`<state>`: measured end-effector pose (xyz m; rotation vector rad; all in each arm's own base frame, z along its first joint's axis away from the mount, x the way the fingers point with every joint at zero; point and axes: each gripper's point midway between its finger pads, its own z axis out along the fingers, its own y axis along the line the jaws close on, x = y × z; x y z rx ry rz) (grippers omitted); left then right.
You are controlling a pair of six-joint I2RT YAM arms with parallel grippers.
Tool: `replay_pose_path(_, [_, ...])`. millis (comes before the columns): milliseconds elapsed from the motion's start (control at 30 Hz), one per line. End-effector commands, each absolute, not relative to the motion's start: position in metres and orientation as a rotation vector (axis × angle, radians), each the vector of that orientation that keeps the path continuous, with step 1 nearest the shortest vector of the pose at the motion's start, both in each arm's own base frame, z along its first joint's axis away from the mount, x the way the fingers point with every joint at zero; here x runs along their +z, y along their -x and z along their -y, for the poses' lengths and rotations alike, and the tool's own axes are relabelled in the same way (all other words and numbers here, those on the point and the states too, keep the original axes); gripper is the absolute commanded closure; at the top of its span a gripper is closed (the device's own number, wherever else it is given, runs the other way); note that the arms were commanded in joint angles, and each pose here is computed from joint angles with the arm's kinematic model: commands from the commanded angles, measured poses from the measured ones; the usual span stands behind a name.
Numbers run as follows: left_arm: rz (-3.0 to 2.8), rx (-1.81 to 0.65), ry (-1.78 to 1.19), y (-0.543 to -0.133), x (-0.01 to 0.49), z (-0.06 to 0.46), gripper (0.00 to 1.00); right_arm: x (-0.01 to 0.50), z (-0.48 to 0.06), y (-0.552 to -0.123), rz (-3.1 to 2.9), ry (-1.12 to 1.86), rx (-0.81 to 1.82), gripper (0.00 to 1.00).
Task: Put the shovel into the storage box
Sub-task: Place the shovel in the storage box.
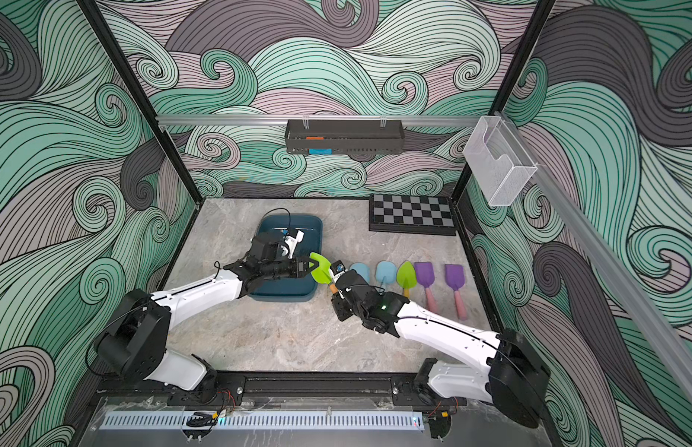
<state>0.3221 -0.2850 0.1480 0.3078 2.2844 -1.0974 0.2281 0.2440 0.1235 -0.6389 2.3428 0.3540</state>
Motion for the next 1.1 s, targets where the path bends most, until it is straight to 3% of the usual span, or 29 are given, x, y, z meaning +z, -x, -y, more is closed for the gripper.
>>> replay_pose_path(0, [-2.243,-1.176,-0.330,-0.324,0.162,0.298,0.82,0.145,-0.260,-0.239,-2.267,0.621,0.402,1.00])
replay_pose_path(67, [-2.239,-1.201,-0.334,-0.323,0.162,0.301,0.86,0.146,-0.263,-0.241,-2.258,0.617,0.409,1.00])
replay_pose_path(133, [-2.229,-1.221,-0.338,-0.323,0.163,0.303,1.00,0.147,-0.266,-0.242,-2.249,0.616,0.421,1.00])
replay_pose_path(200, [-2.228,-1.221,-0.340,-0.323,0.163,0.304,1.00,0.149,-0.269,-0.244,-2.240,0.618,0.434,0.98])
replay_pose_path(400, [-2.213,-1.149,-0.376,-0.331,0.181,0.296,1.00,0.153,-0.273,-0.246,-2.210,0.624,0.447,0.36])
replay_pose_path(467, [-2.224,-1.077,-0.397,-0.339,0.192,0.285,1.00,0.156,-0.271,-0.244,-2.195,0.624,0.453,0.27])
replay_pose_path(733, [-2.288,-0.892,-0.525,-0.383,0.235,0.211,1.00,0.156,-0.240,-0.241,-2.162,0.582,0.372,0.22])
replay_pose_path(1067, [-2.503,-0.810,-0.634,-0.431,0.157,0.188,1.00,0.129,-0.214,-0.240,-2.257,0.510,0.349,0.22])
